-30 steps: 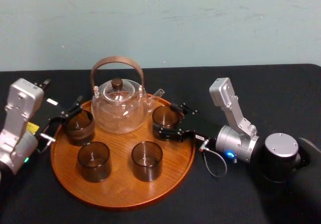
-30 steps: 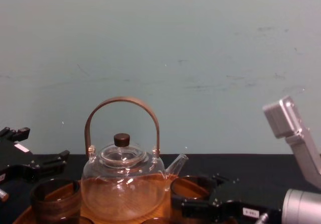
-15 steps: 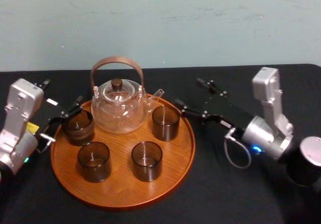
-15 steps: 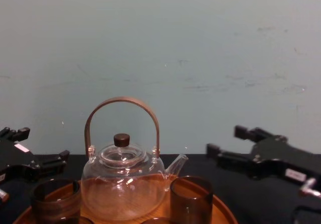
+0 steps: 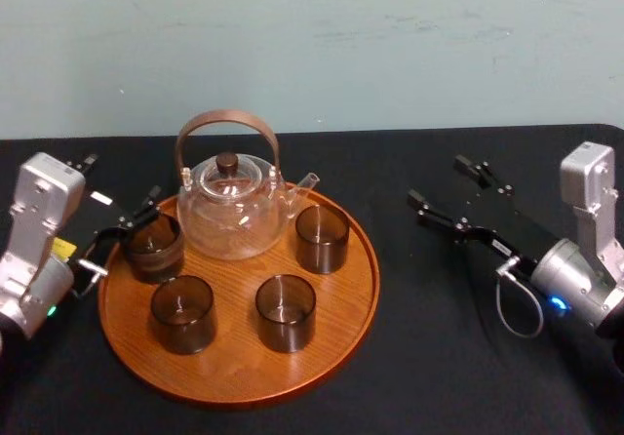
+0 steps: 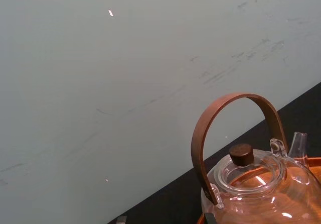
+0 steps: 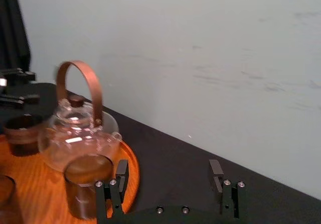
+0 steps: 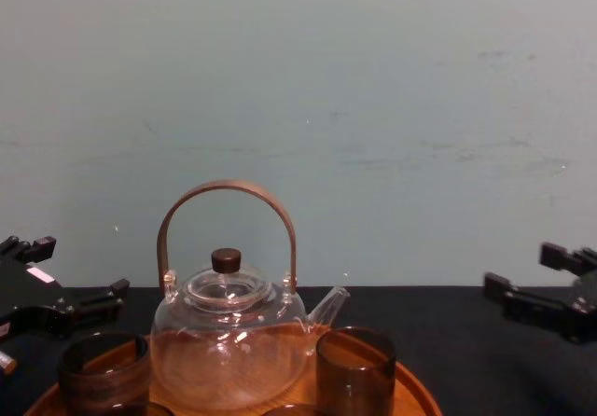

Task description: Pick up the glass from the table and place it on the tray.

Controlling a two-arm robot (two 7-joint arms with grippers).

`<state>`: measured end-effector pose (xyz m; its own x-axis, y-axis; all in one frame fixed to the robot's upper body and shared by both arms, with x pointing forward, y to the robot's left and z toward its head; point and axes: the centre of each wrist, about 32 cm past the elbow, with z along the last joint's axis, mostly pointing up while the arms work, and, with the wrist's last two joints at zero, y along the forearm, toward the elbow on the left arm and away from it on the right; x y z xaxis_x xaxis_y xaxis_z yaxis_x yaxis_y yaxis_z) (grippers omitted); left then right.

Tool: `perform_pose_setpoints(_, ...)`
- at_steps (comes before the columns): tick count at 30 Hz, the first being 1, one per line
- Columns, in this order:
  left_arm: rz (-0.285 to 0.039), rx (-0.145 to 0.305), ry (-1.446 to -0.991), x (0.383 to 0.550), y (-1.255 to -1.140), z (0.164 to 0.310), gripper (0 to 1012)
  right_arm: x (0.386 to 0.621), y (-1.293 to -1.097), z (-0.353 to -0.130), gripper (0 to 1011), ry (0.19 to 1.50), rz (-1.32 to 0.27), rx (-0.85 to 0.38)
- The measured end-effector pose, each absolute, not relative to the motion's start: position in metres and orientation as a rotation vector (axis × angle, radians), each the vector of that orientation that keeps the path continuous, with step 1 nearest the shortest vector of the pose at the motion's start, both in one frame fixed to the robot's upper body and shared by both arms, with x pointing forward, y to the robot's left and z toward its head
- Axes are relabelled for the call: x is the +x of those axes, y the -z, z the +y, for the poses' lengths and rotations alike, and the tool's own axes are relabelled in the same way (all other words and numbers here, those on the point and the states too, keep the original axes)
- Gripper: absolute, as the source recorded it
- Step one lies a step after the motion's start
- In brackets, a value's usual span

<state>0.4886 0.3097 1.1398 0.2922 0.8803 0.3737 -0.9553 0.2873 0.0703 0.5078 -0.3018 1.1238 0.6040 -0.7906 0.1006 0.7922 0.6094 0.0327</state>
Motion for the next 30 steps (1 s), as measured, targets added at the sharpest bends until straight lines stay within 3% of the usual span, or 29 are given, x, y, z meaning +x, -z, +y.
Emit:
perform_pose_setpoints(12, -0.285, 0.304, -1.248, 0.489, -1.14, 0.31, 1001, 0.495, -1.11, -0.315, 1002, 1.01, -0.072, -0.038)
perform_pose_setpoints(30, -0.285, 0.305, -1.248, 0.489, -1.14, 0.31, 1001, 0.496, -1.11, -0.315, 1002, 1.005, -0.075, -0.04)
